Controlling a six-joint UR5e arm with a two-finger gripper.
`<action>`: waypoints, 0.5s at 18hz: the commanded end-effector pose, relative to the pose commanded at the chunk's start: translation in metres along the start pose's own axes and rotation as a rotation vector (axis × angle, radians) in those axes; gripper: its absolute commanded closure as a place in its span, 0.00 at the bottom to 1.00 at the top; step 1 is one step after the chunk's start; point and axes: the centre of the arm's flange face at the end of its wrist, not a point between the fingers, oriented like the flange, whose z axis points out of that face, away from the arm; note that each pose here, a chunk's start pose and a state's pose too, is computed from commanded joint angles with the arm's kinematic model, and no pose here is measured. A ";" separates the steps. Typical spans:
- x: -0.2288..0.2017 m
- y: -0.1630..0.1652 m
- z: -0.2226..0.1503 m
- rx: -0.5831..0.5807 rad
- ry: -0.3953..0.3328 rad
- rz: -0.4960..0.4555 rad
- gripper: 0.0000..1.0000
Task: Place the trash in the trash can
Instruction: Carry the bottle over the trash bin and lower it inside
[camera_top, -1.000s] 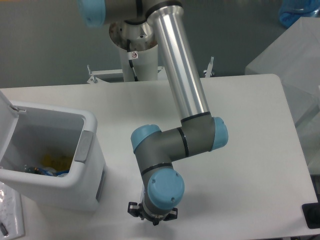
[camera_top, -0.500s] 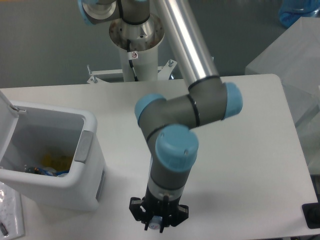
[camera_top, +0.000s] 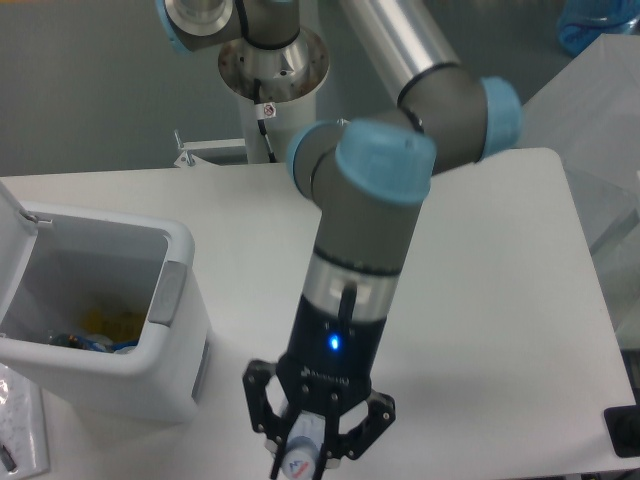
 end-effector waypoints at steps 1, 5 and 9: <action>0.008 -0.005 -0.005 0.012 0.014 0.000 1.00; 0.034 -0.029 -0.042 0.088 0.089 0.010 1.00; 0.072 -0.038 -0.047 0.113 0.173 0.033 1.00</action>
